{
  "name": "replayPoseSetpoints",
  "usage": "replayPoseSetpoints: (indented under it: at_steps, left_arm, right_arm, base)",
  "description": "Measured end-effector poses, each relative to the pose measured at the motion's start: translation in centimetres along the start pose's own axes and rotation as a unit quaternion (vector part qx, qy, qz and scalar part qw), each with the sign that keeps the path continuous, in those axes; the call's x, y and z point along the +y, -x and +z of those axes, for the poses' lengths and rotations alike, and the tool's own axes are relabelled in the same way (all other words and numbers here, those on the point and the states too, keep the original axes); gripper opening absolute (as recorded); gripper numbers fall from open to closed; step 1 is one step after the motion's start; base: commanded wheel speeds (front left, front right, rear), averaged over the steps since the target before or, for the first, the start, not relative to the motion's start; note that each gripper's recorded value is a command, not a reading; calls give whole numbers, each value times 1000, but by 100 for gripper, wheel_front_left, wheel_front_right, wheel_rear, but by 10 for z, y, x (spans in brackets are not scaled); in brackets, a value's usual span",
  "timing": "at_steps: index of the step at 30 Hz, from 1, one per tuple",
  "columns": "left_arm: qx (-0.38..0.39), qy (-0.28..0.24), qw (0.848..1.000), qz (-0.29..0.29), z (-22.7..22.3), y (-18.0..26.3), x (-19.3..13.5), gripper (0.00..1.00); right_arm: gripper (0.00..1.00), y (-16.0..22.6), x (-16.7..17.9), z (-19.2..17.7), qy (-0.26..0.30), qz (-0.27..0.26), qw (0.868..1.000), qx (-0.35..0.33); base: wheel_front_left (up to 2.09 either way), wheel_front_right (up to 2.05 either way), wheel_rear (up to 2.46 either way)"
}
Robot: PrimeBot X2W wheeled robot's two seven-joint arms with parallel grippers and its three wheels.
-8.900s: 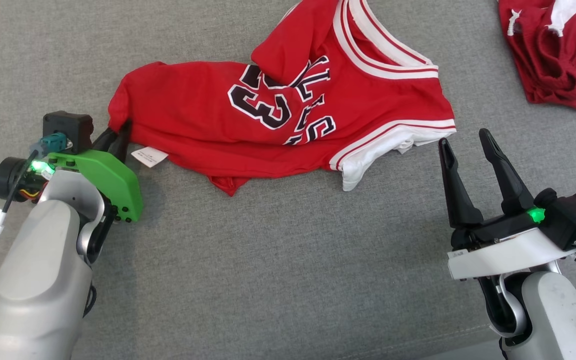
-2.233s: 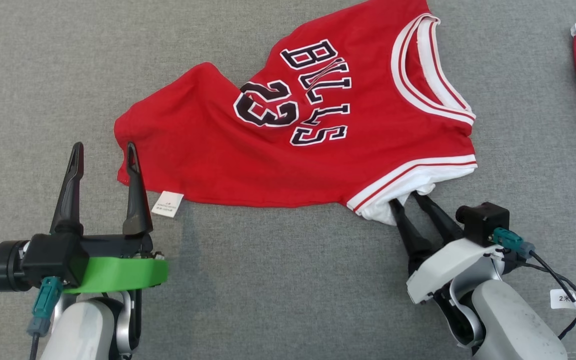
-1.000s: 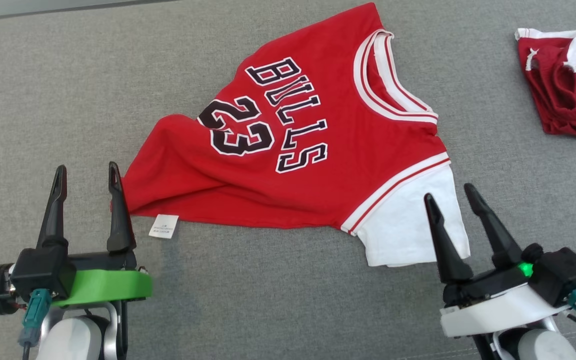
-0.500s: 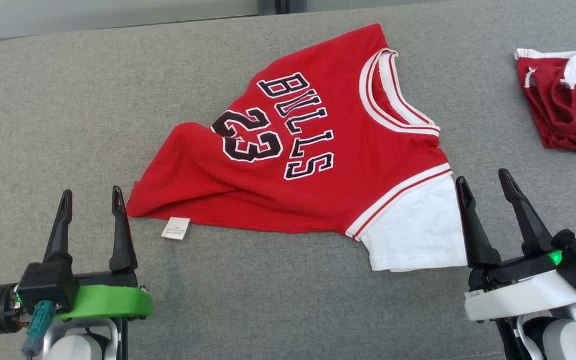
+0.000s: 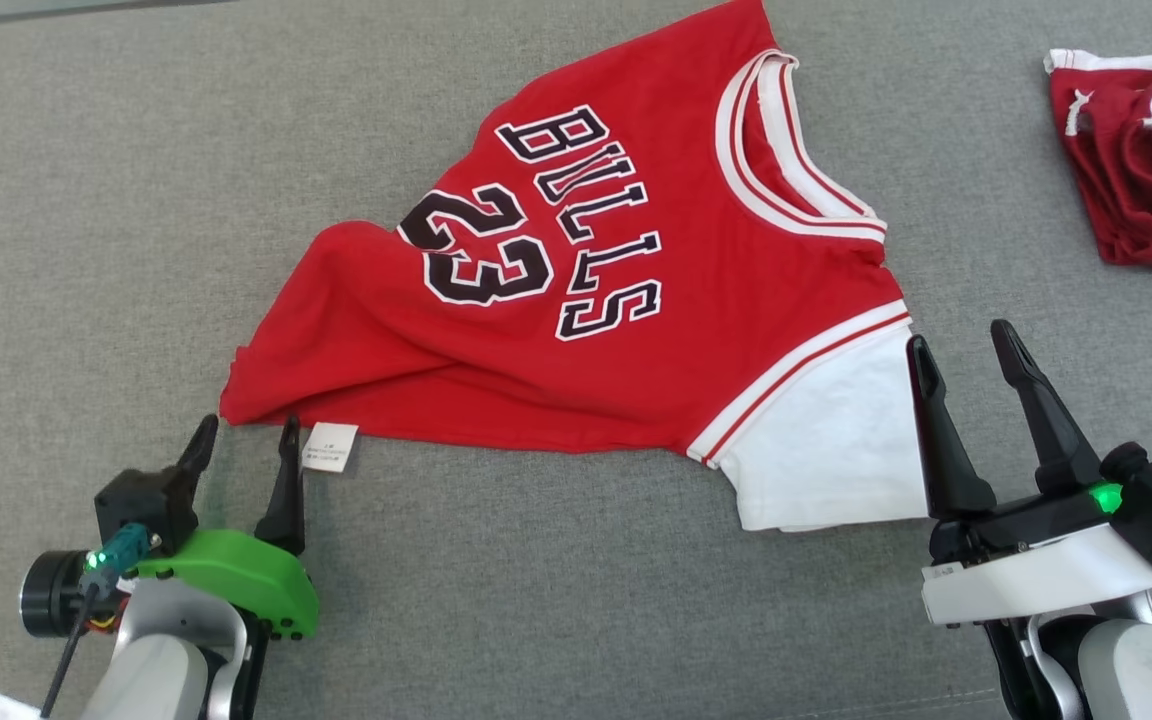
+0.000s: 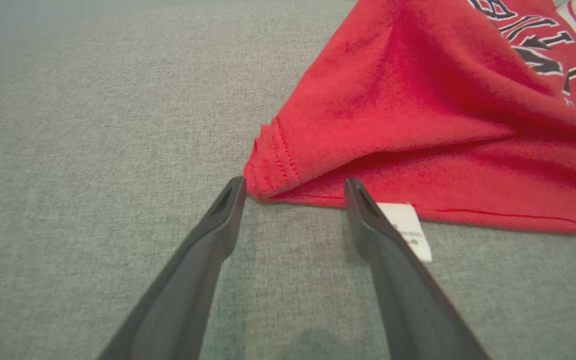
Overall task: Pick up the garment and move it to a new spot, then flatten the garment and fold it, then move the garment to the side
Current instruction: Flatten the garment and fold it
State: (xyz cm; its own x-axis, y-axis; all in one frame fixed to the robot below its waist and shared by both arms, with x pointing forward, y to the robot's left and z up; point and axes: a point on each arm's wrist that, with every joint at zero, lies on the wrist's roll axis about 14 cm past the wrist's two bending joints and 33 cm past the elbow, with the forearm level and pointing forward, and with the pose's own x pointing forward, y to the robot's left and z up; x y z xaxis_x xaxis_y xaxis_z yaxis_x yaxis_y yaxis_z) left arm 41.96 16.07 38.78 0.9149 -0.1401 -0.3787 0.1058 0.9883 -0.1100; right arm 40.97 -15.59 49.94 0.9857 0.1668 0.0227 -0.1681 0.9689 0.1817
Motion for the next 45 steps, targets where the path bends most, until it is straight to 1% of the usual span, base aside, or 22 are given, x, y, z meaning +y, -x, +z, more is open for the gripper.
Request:
replayPoseSetpoints:
  at_steps: [6, 7, 8, 11, 16, 19, 23, 24, 25, 26, 28, 30, 32, 35, 37, 40, 41, 43, 45]
  left_arm:
    - [40, 5, 999, -3, -22, -25, 8, 100]
    - [46, 5, 999, -7, -25, -28, 8, 49]
    - [51, 7, 999, -9, -28, -29, 7, 0]
    - [58, 10, 998, -14, -32, -30, 6, 0]
    - [65, 15, 998, -17, -35, -27, 5, 0]
    - [64, 16, 998, -17, -34, -26, 5, 0]
    - [61, 23, 998, -10, -35, -23, 6, 0]
    - [60, 25, 998, -8, -35, -21, 7, 0]
    - [58, 28, 998, -4, -35, -20, 8, 0]
    - [54, 30, 998, -1, -33, -18, 9, 0]
    - [41, 33, 999, 1, -27, -15, 8, 0]
    - [25, 35, 999, 4, -18, -12, 8, 0]
    - [-9, 32, 999, 8, 2, -8, 8, 0]
    - [-82, 18, 996, 6, 51, -2, 6, 0]
    - [-124, 13, 992, 3, 81, 5, 4, 0]
    - [-187, 1, 982, -7, 127, 21, -3, 0]
    - [-215, -10, 977, -9, 146, 28, -5, 0]
    - [-267, -24, 963, -16, 182, 43, -9, 0]
    - [-327, -45, 944, -26, 223, 61, -17, 0]
  right_arm:
    - [100, -3, -12, -15, -4, -17, 1000, 17]
    - [100, -2, -15, -18, -4, -22, 1000, 22]
    - [100, 0, -19, -21, -3, -29, 999, 29]
    - [100, 14, -32, -43, -2, -50, 996, 70]
    - [100, 45, -42, -88, -22, -77, 985, 150]
    - [100, 52, -43, -103, -37, -84, 981, 169]
    - [100, 55, -37, -120, -53, -79, 976, 194]
    - [87, 57, -34, -126, -57, -76, 974, 207]
    - [40, 56, -31, -130, -64, -72, 972, 212]
    - [0, 55, -30, -131, -63, -69, 972, 214]
    - [0, 49, -30, -125, -63, -64, 976, 199]
    - [0, 39, -30, -109, -57, -58, 983, 165]
    - [0, 25, -36, -80, -39, -54, 992, 112]
    - [0, 8, -41, -31, -4, -42, 999, 35]
    - [0, 0, -41, 2, 20, -34, 999, -14]
    - [0, -7, -41, 53, 63, -24, 994, -82]
    - [0, -9, -40, 73, 81, -19, 991, -106]
    - [0, -9, -39, 110, 112, -17, 982, -151]
    - [0, -6, -39, 152, 148, -18, 969, -199]
  base:
    - [0, 0, 0]
    - [0, 0, 0]
    - [0, 0, 0]
    - [0, 0, 0]
    - [0, 0, 0]
    - [0, 0, 0]
    - [0, 0, 0]
    - [0, 0, 0]
    - [0, 0, 0]
    - [0, 0, 0]
    - [0, 0, 0]
    - [0, 0, 0]
    - [0, 0, 0]
    - [0, 0, 0]
    - [0, 0, 0]
    - [0, 0, 0]
    - [0, 0, 0]
    - [0, 0, 0]
    - [0, 0, 0]
